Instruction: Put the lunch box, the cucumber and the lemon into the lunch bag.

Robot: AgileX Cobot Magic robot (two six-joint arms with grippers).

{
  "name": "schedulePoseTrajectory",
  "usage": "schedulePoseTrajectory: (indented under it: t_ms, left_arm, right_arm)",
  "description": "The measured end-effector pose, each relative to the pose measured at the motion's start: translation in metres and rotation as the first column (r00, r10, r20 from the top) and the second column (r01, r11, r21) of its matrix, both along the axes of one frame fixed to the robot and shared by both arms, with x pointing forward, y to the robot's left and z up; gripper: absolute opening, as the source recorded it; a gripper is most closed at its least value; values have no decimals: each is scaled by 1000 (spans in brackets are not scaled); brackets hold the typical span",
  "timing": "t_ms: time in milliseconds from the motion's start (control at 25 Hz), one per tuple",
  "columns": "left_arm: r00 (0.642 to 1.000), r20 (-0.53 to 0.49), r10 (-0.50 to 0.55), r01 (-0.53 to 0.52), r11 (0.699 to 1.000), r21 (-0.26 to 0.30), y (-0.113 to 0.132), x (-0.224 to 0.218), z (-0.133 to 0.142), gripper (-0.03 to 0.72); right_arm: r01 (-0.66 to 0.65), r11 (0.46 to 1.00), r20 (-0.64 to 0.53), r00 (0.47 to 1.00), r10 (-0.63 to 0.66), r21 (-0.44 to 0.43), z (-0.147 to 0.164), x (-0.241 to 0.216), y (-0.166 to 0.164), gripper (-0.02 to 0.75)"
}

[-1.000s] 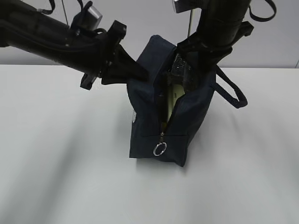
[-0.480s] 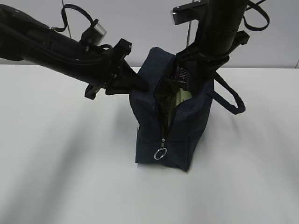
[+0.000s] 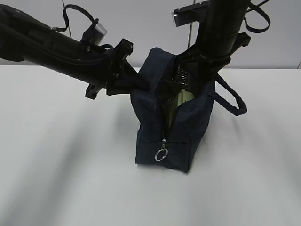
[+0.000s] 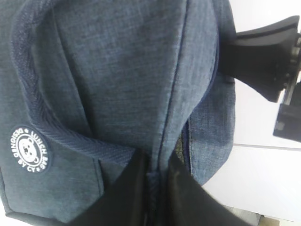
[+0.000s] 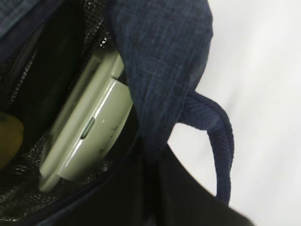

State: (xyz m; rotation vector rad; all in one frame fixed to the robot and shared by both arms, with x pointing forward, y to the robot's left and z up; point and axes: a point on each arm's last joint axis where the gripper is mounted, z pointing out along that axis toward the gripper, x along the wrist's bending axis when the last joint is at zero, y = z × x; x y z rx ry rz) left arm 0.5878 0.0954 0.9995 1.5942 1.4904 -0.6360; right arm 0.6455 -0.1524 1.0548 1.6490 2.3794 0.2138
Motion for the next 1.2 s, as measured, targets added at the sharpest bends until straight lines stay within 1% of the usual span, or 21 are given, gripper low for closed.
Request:
schedulePoseTrajectory:
  t_ms: [80,200,280,360,440,560,920,1040,1200]
  left_arm:
    - [1000,0,0,0,1000,-1,0,0,0,91]
    - [1000,-1,1,-1,1000,-2,0,0,0,221]
    - [1000,-1,2,-2,1000,-4,0,0,0,302]
    - [1000,-2,3,-3,1000,-5,0,0,0,352]
    - [1000,-3,4,-4,1000,-6,0,0,0,369]
    - [1000,-10,-5,5,1000,-15,-1,-1,1,377]
    - [998,-42,-50,48,998,-48,0,-5,3,380]
    - [997,-54,-58,54,997,-63,7,-3,4,380]
    - [997,-57,-51,46,996,-82,21,0,10,380]
  right_arm:
    - [0,1000,1,1000,0,0,0,0,0,28]
    - [0,1000,1,1000,0,10,0,0,1,108]
    - [0,1000,1,1000,0,12,0,0,1,196]
    - [2,1000,3,1000,-2,14,0,0,1,282]
    - [2,1000,3,1000,-2,14,0,0,1,346]
    - [2,1000,16,1000,-2,19,3,1,2,374]
    - [-3,998,119,993,-5,65,35,7,4,382]
    - [-4,997,133,991,-6,72,42,4,3,382]
    - [-7,996,176,984,-9,89,63,-5,0,382]
